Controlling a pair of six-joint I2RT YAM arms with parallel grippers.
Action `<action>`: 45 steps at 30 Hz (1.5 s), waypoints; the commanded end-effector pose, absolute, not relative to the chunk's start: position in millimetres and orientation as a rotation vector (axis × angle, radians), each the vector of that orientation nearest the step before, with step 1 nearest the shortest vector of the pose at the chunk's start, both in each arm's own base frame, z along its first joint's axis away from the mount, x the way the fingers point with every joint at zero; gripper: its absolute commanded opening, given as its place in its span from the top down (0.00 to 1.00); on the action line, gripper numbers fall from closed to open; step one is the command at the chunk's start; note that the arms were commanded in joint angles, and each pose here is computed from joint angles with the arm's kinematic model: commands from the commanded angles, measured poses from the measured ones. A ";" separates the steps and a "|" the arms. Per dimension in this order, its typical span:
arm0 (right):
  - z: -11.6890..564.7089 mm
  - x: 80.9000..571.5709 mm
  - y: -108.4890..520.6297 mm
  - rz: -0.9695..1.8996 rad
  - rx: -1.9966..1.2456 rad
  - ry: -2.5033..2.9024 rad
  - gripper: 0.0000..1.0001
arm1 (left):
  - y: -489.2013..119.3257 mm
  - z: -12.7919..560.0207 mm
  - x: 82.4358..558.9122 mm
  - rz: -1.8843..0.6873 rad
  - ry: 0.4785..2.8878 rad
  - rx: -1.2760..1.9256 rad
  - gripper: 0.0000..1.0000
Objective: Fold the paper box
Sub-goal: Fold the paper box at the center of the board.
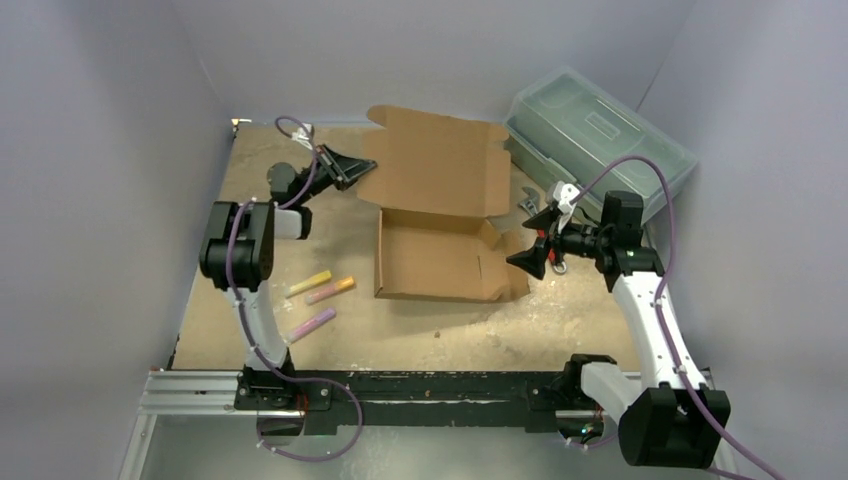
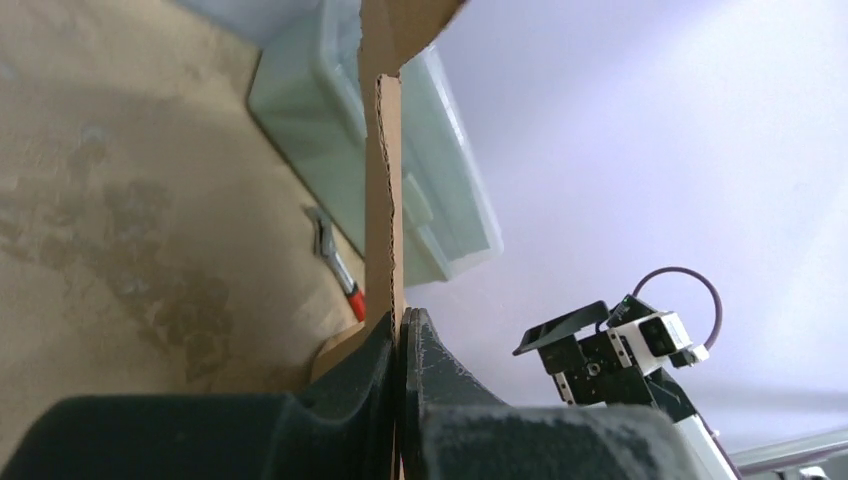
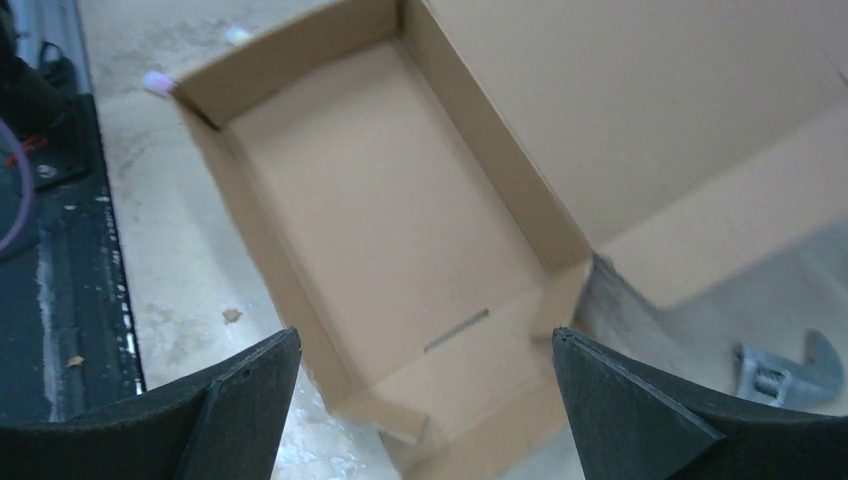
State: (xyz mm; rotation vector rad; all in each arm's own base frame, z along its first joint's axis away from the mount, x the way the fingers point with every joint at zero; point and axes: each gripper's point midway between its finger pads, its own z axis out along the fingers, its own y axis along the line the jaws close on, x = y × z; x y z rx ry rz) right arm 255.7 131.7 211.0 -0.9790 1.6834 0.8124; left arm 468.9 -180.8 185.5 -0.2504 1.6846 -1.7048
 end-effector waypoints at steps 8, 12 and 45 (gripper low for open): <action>190.7 311.7 96.0 0.580 -0.635 1.864 0.02 | -130.2 231.3 410.8 -1.200 1.565 -0.040 1.00; 167.7 331.3 108.0 0.607 -0.660 1.953 0.09 | -127.9 241.5 388.0 -1.068 1.518 0.018 1.00; 67.0 300.1 144.0 0.679 -0.887 2.308 0.40 | -140.5 258.8 355.3 -0.793 1.513 0.098 1.00</action>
